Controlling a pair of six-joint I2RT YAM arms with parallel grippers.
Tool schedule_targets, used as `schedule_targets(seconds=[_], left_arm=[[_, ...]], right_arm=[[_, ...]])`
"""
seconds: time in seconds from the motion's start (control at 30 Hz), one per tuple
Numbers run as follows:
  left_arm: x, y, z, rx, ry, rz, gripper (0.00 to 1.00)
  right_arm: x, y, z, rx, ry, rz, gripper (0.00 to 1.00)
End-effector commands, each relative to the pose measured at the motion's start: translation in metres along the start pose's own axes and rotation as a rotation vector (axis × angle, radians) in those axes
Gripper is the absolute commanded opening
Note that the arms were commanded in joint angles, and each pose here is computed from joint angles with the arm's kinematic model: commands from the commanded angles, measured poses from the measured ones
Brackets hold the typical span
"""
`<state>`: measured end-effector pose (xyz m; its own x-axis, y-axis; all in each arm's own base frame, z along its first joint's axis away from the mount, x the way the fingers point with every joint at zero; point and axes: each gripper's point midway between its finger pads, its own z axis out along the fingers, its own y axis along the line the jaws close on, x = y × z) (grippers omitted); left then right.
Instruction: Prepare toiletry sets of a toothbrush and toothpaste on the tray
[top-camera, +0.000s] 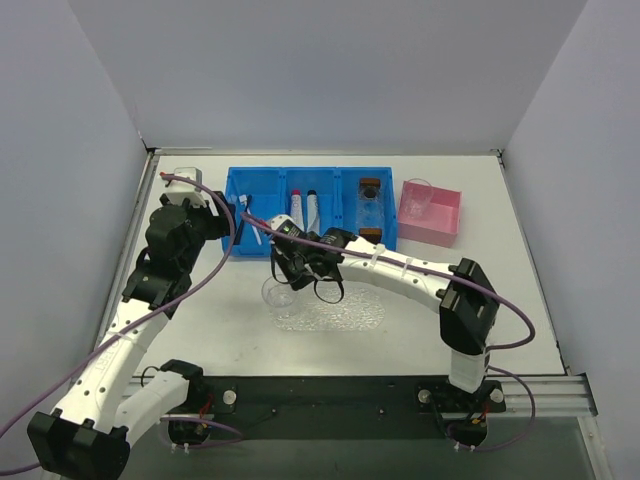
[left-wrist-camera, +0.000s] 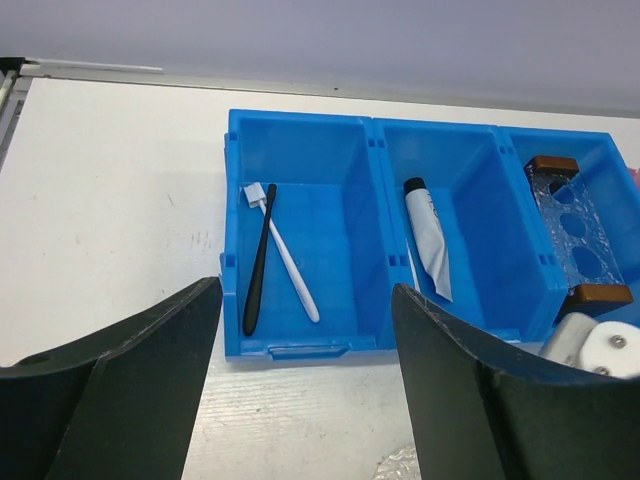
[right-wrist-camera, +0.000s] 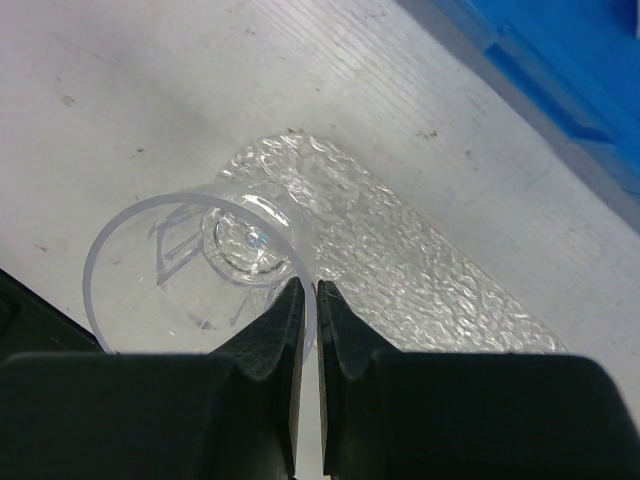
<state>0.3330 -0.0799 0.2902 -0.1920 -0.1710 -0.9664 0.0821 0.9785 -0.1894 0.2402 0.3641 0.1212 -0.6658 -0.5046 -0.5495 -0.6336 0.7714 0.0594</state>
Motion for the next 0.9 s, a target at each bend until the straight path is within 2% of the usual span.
schedule_targets(seconds=[0.0,0.87], left_arm=[[-0.027,-0.001,-0.007,-0.003,-0.075,0.005,0.79],[-0.021,-0.005,-0.005,0.007,-0.054,0.027,0.80]], right_arm=[[-0.039,0.025,-0.007,-0.051,-0.111,0.042,0.00],[0.003,0.014,0.009,0.056,-0.039,0.040,0.00]])
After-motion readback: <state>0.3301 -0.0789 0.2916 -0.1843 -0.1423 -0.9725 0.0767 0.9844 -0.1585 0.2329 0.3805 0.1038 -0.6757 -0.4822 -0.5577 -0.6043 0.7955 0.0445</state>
